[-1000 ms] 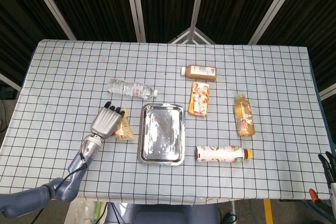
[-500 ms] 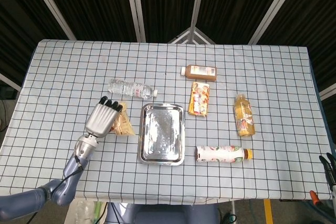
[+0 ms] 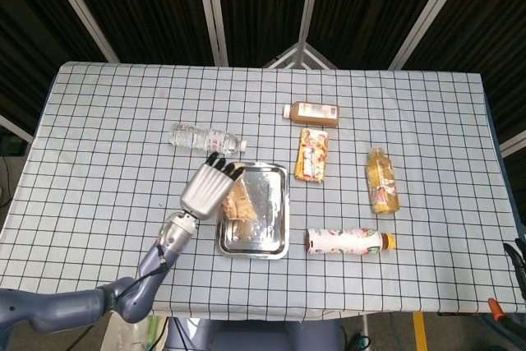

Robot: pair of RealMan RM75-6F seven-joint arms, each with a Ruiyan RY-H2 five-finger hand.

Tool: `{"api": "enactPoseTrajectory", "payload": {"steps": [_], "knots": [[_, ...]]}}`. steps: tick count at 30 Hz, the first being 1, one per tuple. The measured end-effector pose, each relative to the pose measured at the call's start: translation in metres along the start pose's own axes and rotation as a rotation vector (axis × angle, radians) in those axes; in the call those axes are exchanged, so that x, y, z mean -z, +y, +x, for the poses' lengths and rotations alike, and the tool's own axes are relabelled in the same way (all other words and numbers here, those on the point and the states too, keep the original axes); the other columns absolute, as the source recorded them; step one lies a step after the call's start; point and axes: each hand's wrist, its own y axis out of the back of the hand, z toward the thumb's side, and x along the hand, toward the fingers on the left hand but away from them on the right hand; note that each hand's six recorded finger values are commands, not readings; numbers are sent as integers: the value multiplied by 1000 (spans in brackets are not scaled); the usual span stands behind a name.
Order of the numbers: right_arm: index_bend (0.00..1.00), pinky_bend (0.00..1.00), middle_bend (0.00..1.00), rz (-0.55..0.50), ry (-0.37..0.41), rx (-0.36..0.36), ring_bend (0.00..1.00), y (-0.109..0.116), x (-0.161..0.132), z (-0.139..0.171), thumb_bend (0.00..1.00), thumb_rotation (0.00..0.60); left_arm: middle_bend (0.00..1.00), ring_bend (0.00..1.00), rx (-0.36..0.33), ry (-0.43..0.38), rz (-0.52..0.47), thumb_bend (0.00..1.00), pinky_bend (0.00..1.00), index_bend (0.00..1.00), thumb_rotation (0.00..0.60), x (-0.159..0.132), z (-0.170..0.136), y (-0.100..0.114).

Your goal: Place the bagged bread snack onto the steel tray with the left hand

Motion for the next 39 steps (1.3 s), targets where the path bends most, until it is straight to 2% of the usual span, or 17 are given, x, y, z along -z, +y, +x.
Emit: {"api": "enactPoseTrajectory", "payload": {"steps": [3, 5, 7, 10, 11, 15, 21, 25, 29, 32, 34, 37, 39], "knots": [[0, 0, 0, -14, -20, 7, 0, 3, 5, -1, 321, 600, 382, 307, 21, -32, 5, 113, 249, 193, 600, -25, 13, -11], [0, 0, 0, -18, -27, 10, 0, 4, 8, -1, 322, 600, 289, 220, 37, -50, 16, 82, 205, 68, 600, -39, 20, -18], [0, 0, 0, -11, -30, 11, 0, 5, 9, 0, 322, 600, 197, 142, 64, -61, 17, 64, 163, 12, 600, -48, 25, -26], [0, 0, 0, -7, -40, 8, 0, 4, 11, 0, 322, 600, 49, 15, 111, -70, 12, 42, 111, 0, 600, -54, 26, -35], [0, 0, 0, -6, -44, 6, 0, 3, 12, 0, 322, 600, 33, 5, 124, -73, 13, 38, 107, 0, 600, -56, 27, -37], [0, 0, 0, -2, -56, 9, 0, 3, 13, 2, 322, 600, 15, 0, 145, -90, 7, 14, 105, 0, 600, -58, 23, -36], [0, 0, 0, 7, -39, 4, 0, 1, 8, 5, 322, 600, 4, 0, 140, -112, -100, 10, 105, 0, 600, -51, -2, -15], [0, 0, 0, 13, -9, 0, 0, 0, 1, 9, 322, 600, 0, 0, 142, -117, -201, 9, 70, 0, 600, -30, -42, 8], [0, 0, 0, 18, 27, 6, 0, 0, -8, 14, 322, 600, 0, 0, 203, -81, -257, 1, 27, 0, 600, 9, -100, 22], [0, 0, 0, 13, 63, 0, 0, -1, -15, 19, 322, 600, 0, 0, 288, 32, -232, 0, 27, 0, 600, 58, -163, 18], [0, 0, 0, 2, 74, -14, 0, -3, -17, 21, 322, 600, 0, 0, 331, 146, -213, 0, 26, 0, 600, 90, -213, 16], [0, 0, 0, -9, 66, -10, 0, -2, -15, 19, 321, 600, 0, 0, 322, 287, -223, 0, 26, 0, 600, 114, -274, 21], [0, 0, 0, -21, 62, -10, 0, -2, -14, 18, 322, 600, 0, 0, 309, 322, -236, 0, 26, 0, 600, 116, -303, 22]]}}
